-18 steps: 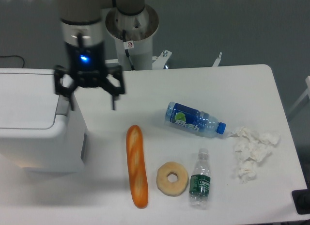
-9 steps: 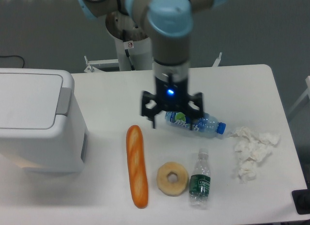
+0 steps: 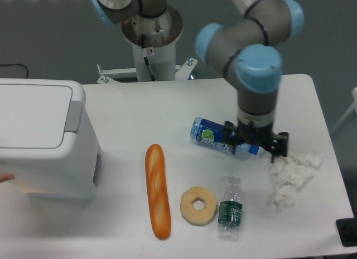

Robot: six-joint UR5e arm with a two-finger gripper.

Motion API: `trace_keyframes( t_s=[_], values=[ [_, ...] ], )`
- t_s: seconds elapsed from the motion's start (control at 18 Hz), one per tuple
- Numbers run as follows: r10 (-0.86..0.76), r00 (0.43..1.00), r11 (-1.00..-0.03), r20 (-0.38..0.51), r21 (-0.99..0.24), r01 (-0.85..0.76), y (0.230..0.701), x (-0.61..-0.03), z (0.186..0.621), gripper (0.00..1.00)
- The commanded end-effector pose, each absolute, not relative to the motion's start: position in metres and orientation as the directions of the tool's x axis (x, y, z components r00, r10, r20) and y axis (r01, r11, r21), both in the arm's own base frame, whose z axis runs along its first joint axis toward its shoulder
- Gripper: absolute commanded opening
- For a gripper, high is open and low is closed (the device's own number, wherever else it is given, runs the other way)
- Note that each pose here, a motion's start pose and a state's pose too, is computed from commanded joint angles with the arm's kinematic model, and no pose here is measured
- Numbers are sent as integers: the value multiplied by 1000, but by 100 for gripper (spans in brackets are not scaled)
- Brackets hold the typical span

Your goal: Close the trash can

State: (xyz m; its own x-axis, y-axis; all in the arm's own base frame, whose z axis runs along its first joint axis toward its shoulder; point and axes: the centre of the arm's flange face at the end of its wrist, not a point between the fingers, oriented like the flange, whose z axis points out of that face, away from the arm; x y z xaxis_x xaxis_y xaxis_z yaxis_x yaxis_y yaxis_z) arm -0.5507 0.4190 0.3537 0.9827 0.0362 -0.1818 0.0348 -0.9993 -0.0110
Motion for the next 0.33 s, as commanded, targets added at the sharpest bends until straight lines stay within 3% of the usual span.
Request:
trace_keyframes(
  t_s=[0.33],
  values=[
    [-29,990,-997,-141,70,-19,371,-575,363,100]
  ],
)
